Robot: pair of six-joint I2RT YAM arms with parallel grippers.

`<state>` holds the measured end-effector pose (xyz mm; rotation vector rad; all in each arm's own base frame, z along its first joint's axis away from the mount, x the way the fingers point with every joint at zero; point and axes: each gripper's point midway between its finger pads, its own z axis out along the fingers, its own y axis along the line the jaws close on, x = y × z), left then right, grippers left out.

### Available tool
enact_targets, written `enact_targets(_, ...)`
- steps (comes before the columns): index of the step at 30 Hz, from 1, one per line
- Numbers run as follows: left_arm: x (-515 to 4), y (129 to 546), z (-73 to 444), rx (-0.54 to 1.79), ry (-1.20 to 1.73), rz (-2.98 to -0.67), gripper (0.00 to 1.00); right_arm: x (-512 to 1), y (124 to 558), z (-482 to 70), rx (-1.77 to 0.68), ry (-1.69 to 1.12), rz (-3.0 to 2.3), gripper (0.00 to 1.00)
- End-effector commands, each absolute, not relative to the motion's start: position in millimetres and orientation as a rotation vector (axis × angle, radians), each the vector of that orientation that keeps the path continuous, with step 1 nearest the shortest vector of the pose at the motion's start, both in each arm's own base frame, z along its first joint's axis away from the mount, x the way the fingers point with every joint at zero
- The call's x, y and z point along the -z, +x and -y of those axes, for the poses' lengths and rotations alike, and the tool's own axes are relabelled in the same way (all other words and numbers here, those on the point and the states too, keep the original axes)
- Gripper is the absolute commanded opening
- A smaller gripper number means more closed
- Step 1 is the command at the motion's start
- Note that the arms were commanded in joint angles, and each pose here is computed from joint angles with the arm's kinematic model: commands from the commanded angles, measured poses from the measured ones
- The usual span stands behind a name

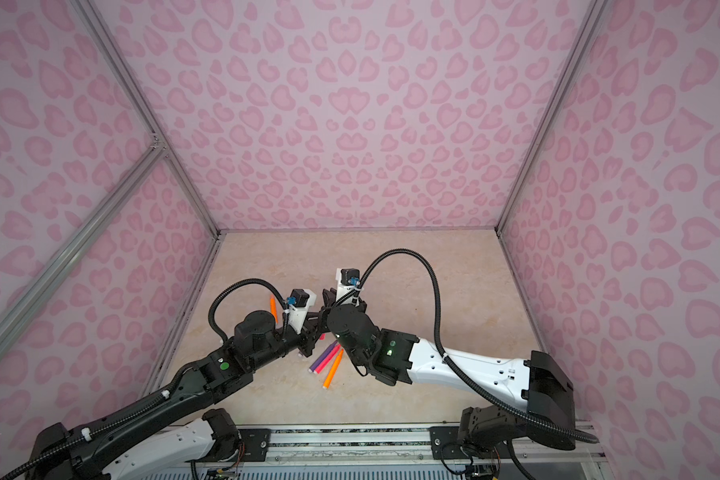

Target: Insert the pens into the pen caps

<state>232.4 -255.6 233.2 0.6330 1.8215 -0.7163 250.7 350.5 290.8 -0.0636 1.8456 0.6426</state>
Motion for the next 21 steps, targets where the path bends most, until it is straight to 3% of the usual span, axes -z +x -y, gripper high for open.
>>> enact_targets(1,-267.5,255.4,237.2,0.651,0.44,-1.717,0.04,-256.9,241.7,-344.8,-0.545,-0.093,-1.915,0.0)
enact_targets(12,-270.3,261.8,225.7,0.823,0.385,-1.716,0.04,-226.2,217.4,-351.1,-0.765,-0.153,-1.929,0.0)
enact_targets(21,-282.3,249.6,225.4,0.899,0.43,-1.636,0.04,-232.8,185.8,-367.5,-1.066,-0.272,-1.856,0.0)
